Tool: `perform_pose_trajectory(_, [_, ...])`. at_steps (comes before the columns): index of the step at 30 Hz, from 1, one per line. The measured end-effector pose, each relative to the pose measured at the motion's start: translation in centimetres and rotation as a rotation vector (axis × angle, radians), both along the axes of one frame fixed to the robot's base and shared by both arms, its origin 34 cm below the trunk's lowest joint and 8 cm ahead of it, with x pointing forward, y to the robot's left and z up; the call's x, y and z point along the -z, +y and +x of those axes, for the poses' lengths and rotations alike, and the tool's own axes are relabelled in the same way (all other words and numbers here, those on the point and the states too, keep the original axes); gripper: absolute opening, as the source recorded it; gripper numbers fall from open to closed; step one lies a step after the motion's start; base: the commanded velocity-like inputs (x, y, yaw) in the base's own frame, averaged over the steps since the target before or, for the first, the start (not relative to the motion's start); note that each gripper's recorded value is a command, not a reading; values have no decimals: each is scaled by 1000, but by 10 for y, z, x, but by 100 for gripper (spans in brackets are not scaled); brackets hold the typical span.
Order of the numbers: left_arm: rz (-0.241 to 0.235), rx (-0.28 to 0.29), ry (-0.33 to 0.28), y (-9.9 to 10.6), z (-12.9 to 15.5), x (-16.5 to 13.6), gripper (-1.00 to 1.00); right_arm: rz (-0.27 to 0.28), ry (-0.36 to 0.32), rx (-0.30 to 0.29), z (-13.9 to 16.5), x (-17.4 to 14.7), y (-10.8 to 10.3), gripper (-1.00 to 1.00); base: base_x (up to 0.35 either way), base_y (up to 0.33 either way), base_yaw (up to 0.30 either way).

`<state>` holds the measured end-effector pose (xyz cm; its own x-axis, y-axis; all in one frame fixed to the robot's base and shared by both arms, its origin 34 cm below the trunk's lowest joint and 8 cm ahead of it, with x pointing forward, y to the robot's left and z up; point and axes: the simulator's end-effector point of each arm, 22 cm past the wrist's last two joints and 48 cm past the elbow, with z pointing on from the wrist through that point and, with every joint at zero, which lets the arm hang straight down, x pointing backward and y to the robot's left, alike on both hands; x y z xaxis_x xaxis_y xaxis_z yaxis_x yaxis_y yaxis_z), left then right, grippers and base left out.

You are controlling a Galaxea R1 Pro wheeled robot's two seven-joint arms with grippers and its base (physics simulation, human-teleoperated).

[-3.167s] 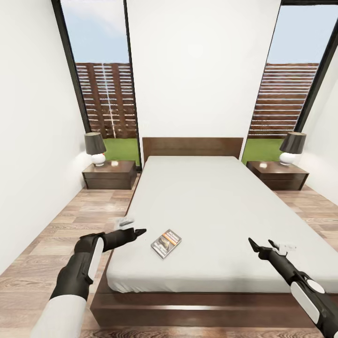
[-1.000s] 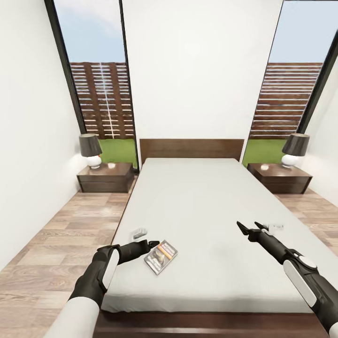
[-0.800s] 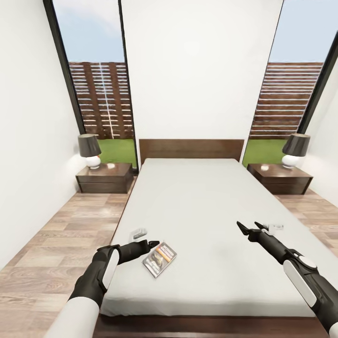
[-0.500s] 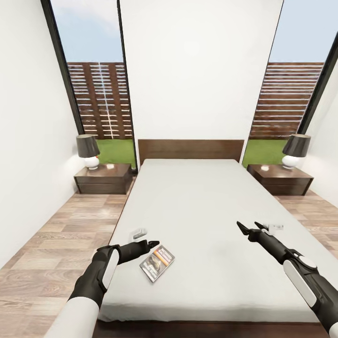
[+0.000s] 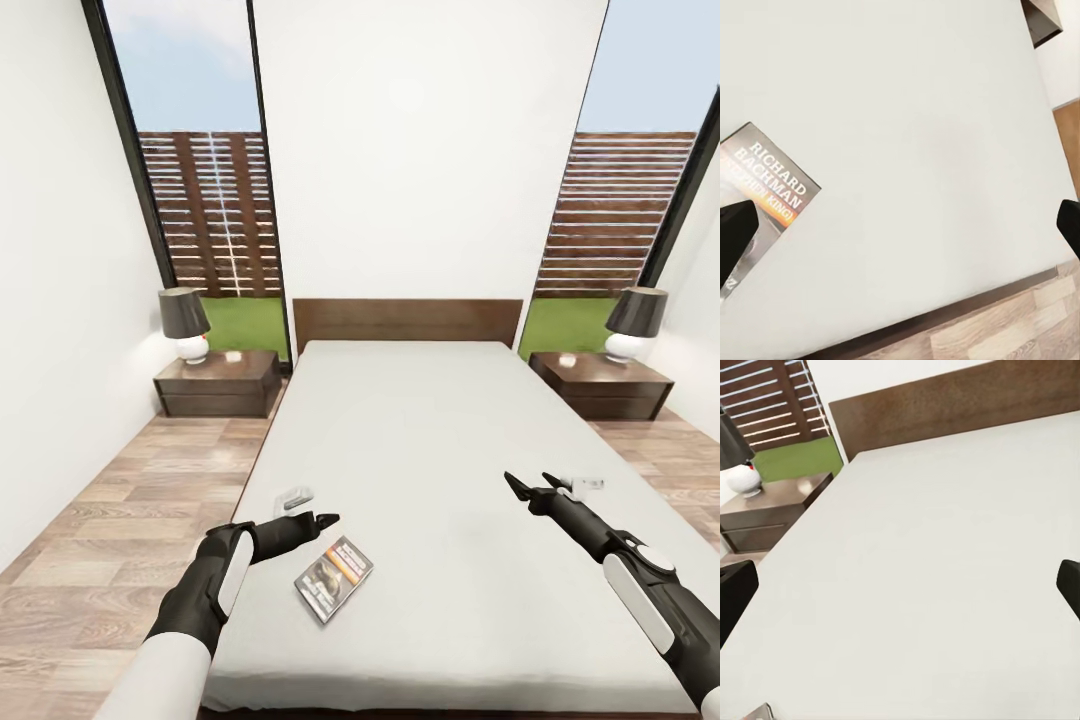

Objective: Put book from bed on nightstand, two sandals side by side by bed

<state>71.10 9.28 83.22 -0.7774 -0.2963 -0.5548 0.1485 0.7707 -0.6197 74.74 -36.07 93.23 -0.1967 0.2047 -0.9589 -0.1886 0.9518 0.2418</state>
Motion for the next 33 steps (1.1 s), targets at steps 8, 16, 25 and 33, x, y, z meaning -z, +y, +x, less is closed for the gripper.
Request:
perform_pose_trajectory(8, [-40,-11,3,-4,1,-3,100,-1,0,0,0,0,0,100,22,-1,0])
perform_pose_trajectory(16, [-48,-14,3,-4,1,-4,100,-1,0,0,0,0,0,100,153,-60,0])
perform_pose_trajectory(25, [-39,-33,-26,3,7,-8,100,-1,0,0,0,0,0,100,11,-5,0])
perform_pose_trajectory(33, [-35,-52,-50,10,12,-10,100,-1,0,0,0,0,0,100,0,0,0])
